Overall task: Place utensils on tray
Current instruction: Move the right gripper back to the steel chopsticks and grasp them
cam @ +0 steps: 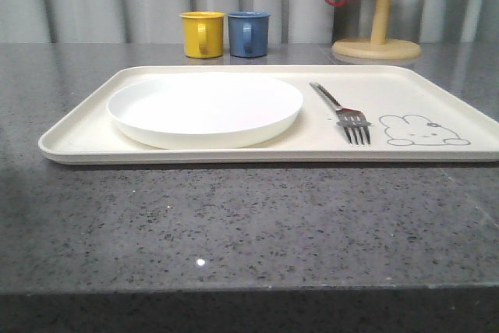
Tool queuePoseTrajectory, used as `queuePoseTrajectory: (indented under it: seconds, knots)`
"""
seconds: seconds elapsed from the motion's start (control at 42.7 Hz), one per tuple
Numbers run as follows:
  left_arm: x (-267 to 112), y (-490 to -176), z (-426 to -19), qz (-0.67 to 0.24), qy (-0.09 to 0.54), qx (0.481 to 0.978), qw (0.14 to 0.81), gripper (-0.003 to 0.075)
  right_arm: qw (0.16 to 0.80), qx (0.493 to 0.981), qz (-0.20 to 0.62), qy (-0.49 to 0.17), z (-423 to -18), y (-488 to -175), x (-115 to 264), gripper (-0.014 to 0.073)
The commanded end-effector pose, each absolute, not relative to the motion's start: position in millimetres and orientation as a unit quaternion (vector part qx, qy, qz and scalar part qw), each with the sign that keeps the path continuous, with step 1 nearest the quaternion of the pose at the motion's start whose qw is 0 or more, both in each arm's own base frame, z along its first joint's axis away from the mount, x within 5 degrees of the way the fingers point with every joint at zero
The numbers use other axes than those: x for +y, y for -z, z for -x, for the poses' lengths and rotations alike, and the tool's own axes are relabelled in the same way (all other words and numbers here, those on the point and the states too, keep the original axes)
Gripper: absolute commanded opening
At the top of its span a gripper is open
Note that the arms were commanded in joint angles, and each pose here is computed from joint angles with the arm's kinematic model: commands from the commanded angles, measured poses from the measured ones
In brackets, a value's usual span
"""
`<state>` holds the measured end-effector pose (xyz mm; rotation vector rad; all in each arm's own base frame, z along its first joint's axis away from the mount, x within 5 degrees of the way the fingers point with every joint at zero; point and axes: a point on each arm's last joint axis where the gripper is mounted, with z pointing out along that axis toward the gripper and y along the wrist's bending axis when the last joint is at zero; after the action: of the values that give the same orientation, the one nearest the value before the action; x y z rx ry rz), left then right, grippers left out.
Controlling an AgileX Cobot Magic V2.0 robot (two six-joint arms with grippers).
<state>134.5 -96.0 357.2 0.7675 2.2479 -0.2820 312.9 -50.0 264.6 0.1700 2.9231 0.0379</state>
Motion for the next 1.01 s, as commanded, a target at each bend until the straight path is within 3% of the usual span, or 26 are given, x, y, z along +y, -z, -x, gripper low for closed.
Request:
queuePoseTrajectory:
  seconds: [0.0,0.211,0.515,0.726,0.983]
  knots:
    - [-98.3,-370.0,-135.8,-0.292,0.124,0.858,0.404,0.0417,0.142,0.988,-0.054,-0.007,-315.1,-277.4,-53.1,0.0362]
    - [-98.3,-370.0,-135.8,-0.292,0.124,0.858,0.404,0.0417,0.125,0.991,-0.055,-0.009,-319.2,-267.7,-53.9,0.0347]
    - [-98.3,-370.0,-135.8,-0.292,0.124,0.858,0.404,0.0417,0.120,0.991,-0.056,-0.012,-318.7,-267.4,-53.4,0.0046]
    - [-98.3,-370.0,-135.8,-0.292,0.124,0.858,0.404,0.0417,0.134,0.989,-0.042,-0.045,-313.6,-290.0,-32.6,0.0038]
    - [-98.3,-370.0,-135.8,-0.292,0.124,0.858,0.404,0.0417,0.151,0.979,0.037,-0.132,-314.7,-328.2,39.1,0.0038]
